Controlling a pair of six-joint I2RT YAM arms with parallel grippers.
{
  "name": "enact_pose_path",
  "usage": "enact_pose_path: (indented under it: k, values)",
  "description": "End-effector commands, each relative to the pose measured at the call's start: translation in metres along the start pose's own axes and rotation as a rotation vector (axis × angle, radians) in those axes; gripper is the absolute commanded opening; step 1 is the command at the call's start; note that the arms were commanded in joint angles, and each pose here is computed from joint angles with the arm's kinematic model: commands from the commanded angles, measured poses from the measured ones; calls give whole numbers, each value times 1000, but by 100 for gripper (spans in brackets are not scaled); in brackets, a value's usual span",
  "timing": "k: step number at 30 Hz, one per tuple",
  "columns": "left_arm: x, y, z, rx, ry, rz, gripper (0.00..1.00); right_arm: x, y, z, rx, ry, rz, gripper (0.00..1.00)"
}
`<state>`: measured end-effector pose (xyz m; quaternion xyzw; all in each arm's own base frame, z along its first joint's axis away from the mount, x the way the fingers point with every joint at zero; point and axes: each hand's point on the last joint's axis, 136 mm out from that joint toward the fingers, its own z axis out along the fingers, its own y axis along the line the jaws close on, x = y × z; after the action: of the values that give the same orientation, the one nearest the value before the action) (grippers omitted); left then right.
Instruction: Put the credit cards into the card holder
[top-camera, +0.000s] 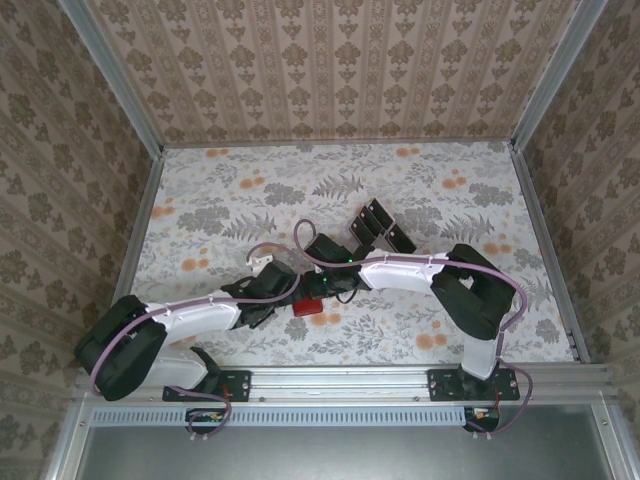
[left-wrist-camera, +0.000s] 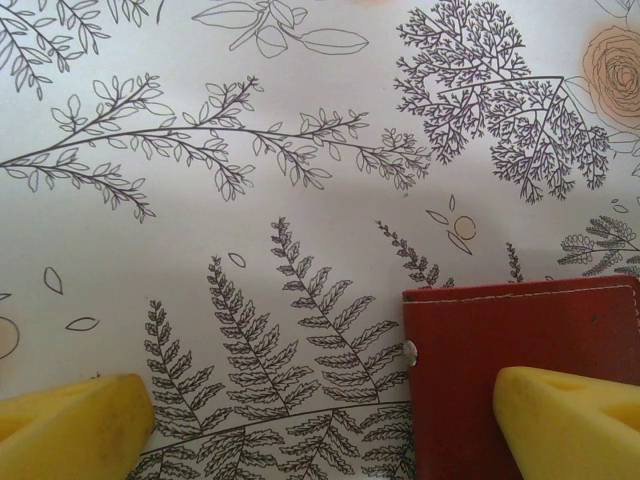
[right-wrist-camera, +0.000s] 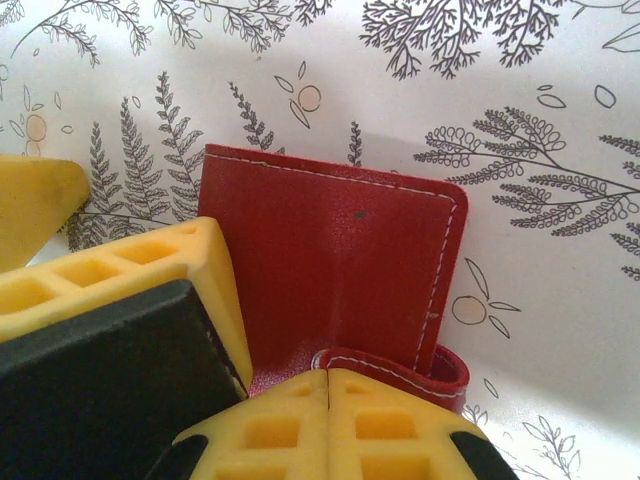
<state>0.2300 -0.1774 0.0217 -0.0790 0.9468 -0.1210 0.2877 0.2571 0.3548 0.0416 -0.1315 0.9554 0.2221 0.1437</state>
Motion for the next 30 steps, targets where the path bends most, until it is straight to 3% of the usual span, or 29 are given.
enact_pose_path:
  k: [1,17,30]
  values:
    - [36,39,12,-119,107,-4,100,11,-6,10,7,36,21,0]
    - [37,40,13,-121,111,-6,100,1,4,-2,-35,-10,45,0]
    - [26,31,4,-88,88,-28,100,23,-16,29,15,62,80,0]
